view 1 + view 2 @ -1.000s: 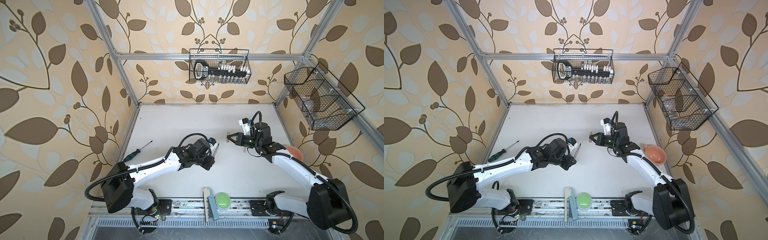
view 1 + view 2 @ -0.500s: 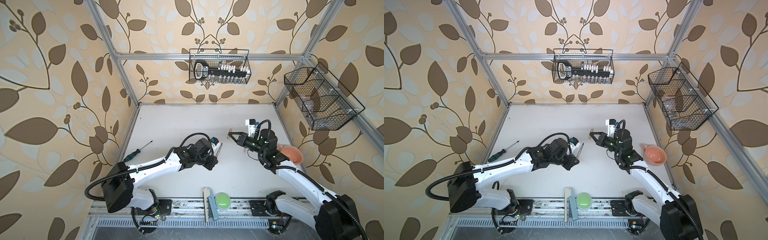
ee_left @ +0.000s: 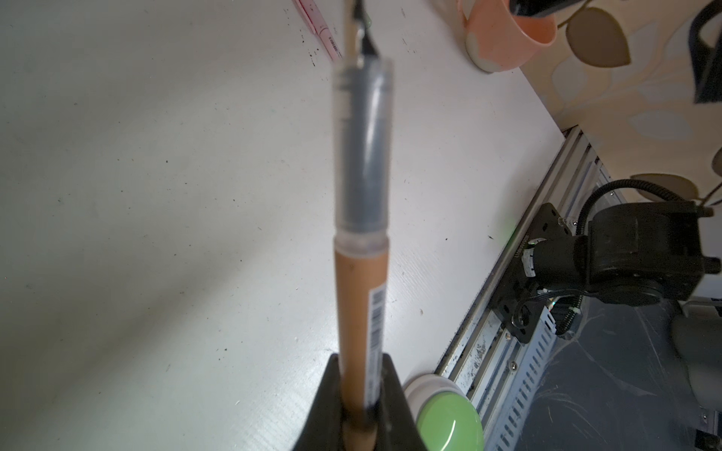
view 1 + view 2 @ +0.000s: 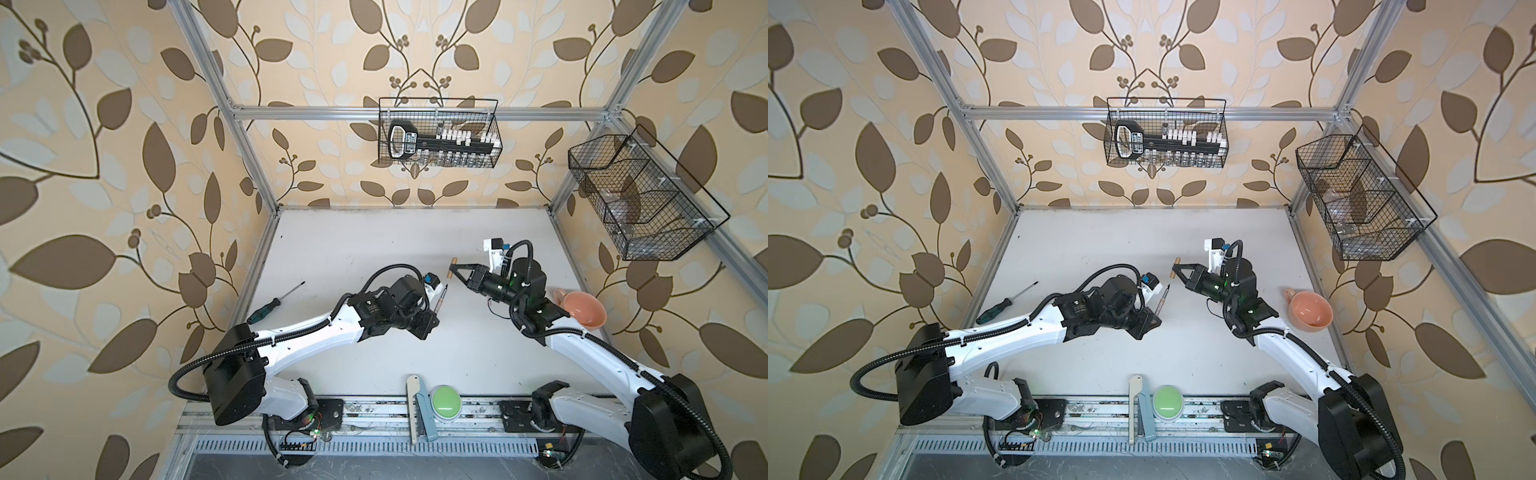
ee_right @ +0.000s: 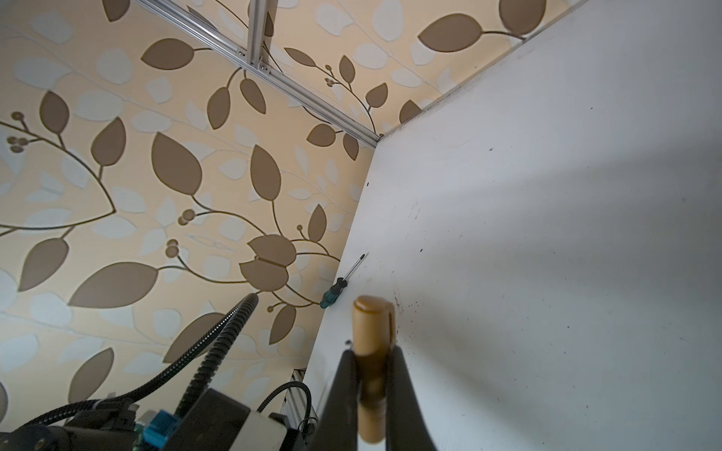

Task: Insert the pens into the pen caps
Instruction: 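Align the cap opening above the pen nib held upright by the left gripper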

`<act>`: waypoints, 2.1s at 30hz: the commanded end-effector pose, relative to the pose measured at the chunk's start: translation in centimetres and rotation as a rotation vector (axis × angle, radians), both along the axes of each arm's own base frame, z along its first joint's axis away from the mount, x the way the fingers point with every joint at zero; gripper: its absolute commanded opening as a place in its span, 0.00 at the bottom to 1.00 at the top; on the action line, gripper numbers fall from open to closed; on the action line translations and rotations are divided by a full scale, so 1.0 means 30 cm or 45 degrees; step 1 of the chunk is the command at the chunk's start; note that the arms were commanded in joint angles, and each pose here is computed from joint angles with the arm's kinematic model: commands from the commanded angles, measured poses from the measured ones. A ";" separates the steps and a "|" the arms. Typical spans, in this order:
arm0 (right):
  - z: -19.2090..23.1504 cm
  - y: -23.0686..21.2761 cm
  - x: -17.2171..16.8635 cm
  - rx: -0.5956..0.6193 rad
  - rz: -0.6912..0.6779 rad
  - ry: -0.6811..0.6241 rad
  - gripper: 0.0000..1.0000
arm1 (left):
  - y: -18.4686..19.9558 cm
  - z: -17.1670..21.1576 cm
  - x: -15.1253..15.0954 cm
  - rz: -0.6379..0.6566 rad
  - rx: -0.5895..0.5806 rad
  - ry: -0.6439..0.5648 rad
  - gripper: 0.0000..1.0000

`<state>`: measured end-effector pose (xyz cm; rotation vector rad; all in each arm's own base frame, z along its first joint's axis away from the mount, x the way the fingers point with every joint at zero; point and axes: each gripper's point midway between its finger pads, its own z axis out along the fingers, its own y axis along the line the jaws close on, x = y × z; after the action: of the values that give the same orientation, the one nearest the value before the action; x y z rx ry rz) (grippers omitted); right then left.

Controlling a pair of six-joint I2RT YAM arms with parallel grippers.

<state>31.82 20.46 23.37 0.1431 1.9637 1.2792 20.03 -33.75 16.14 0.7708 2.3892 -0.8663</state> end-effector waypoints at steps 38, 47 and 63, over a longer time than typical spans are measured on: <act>0.155 -0.033 -0.060 -0.020 -0.037 -0.158 0.00 | -0.004 0.087 0.009 -0.014 -0.044 -0.175 0.00; 0.258 -0.072 -0.101 -0.143 -0.052 -0.304 0.00 | -0.016 0.111 0.050 0.020 -0.066 -0.263 0.00; 0.235 -0.017 -0.075 -0.142 -0.027 -0.297 0.00 | -0.031 0.140 0.034 0.003 -0.051 -0.301 0.00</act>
<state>29.27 19.92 28.77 -0.0312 1.8734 1.1198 20.81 -34.31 18.04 0.8083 2.2280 -0.7637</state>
